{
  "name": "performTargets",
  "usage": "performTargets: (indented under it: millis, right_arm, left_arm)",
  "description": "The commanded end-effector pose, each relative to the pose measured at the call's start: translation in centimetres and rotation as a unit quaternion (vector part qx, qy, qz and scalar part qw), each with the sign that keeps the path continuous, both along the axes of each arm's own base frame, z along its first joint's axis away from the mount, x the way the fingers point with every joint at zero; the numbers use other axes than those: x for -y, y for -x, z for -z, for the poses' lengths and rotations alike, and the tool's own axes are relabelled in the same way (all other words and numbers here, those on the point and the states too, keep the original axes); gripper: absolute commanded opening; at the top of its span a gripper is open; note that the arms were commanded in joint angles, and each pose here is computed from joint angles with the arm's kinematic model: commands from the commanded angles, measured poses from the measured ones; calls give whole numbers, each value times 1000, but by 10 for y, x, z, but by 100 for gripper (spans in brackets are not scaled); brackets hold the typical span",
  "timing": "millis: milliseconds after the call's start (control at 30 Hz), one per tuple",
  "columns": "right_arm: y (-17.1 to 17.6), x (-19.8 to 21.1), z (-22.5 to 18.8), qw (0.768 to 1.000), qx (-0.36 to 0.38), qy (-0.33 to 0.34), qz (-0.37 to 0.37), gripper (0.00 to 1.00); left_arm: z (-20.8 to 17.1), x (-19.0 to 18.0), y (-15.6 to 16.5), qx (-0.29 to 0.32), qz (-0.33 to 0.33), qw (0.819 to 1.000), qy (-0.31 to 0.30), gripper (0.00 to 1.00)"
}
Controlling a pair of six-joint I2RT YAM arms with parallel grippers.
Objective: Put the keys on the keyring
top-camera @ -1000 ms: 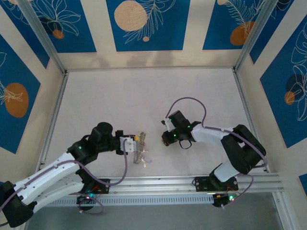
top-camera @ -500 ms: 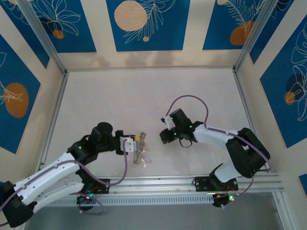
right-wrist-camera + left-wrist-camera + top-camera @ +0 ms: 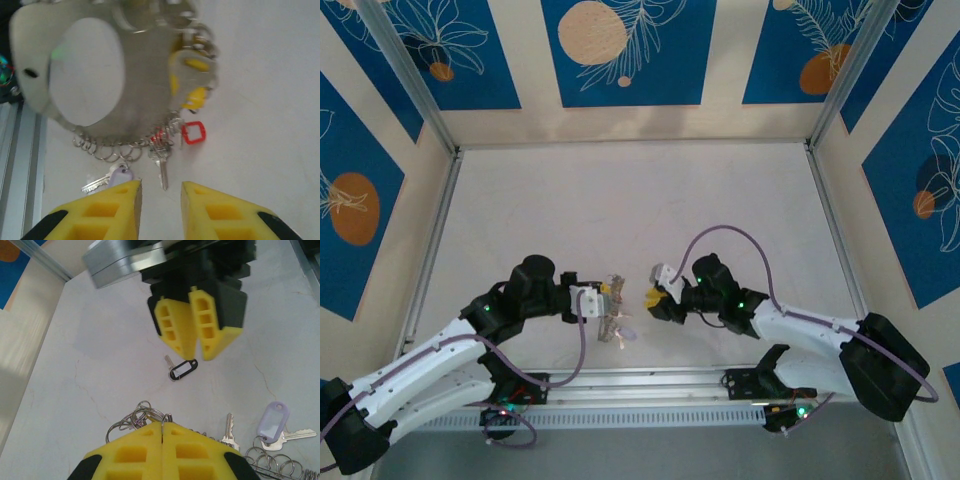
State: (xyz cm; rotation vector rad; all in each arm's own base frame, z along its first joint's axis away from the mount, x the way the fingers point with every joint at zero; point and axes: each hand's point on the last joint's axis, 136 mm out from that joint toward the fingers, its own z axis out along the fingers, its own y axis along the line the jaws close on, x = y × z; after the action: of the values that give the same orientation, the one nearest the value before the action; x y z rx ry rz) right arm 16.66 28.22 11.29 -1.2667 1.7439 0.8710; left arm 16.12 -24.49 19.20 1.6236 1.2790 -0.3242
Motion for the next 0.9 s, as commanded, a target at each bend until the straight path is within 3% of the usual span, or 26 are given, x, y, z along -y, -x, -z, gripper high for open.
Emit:
performTargets:
  millis: [0, 200, 867]
  right_arm:
    - [6, -23, -46, 985, 136, -72, -72, 29]
    - [22, -37, -72, 965, 195, -135, -110, 28]
    - [12, -69, -76, 963, 197, -147, -107, 33]
  left_arm:
    - [-16, 4, 1, 14, 6, 999, 32, 0]
    - [-16, 5, 2, 13, 8, 999, 36, 0]
    - [-14, 7, 5, 4, 17, 999, 37, 0]
